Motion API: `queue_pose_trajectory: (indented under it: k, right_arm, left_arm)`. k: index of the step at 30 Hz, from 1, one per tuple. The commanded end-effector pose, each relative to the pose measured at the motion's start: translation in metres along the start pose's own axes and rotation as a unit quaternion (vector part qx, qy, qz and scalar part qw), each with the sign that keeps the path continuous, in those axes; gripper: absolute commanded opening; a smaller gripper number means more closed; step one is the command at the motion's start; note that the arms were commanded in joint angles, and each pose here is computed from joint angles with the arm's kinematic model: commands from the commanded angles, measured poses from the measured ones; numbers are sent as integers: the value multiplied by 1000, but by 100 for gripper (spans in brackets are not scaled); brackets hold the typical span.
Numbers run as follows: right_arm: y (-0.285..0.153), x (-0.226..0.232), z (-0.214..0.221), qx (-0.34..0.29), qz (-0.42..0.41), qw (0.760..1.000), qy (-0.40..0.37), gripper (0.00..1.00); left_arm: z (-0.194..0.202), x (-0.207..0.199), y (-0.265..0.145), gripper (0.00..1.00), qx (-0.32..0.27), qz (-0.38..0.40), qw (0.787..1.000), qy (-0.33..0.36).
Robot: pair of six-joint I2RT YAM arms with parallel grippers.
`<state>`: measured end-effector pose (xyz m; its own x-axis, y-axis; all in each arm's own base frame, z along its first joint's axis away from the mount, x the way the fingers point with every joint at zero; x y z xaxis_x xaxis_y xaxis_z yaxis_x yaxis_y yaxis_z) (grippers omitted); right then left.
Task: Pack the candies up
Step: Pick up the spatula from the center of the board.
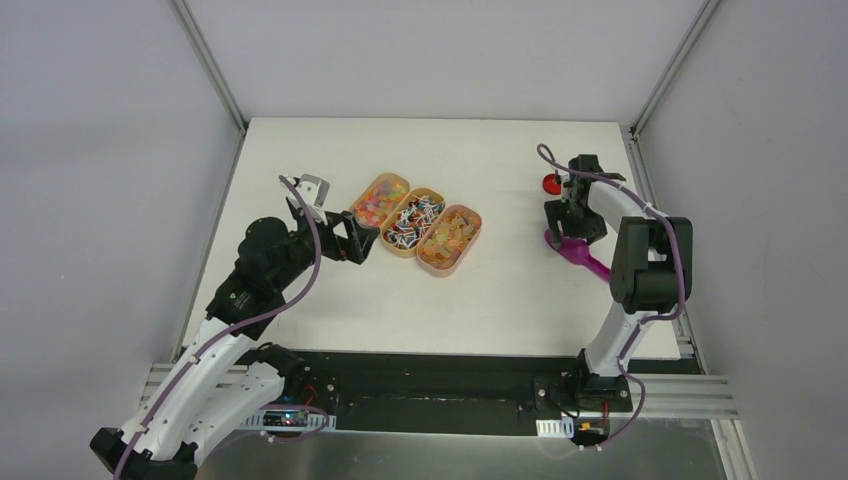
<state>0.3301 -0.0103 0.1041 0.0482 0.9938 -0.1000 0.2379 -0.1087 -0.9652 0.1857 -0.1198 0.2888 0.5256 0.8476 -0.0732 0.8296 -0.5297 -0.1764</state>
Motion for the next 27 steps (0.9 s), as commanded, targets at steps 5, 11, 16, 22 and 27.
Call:
queue_pose_trajectory:
  k: [5, 11, 16, 22, 27]
  right_arm:
    - [-1, -2, -5, 5, -1, 1000, 2, 60]
    - [-10, 2, -13, -10, -15, 999, 29, 51]
    - [-12, 8, -12, -12, -35, 998, 56, 49]
    - [-14, 16, -12, -26, -57, 993, 102, 50]
    - [-6, 17, 1, 8, -54, 996, 73, 64]
  left_arm:
    - [-3, 1, -1, 97, -10, -1, 1000, 3]
    - [-3, 1, -2, 97, -12, 0, 1000, 4]
    - [-3, 1, -3, 97, -13, -2, 1000, 5]
    - [-3, 2, -3, 97, -14, -5, 1000, 6]
    - [-3, 2, -4, 97, -16, -5, 1000, 7]
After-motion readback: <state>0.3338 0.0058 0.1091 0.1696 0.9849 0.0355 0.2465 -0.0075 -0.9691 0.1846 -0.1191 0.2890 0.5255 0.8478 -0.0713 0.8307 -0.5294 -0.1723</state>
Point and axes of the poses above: each gripper's point midway between its finger pads, its own y axis out along the fingers, its own x axis along the line the jaws close on, z = x × y, the point moved 7 cm from there along -y, back along the fingers, and after that the axes turned 12 degrees about y, right-handed, at the moved point
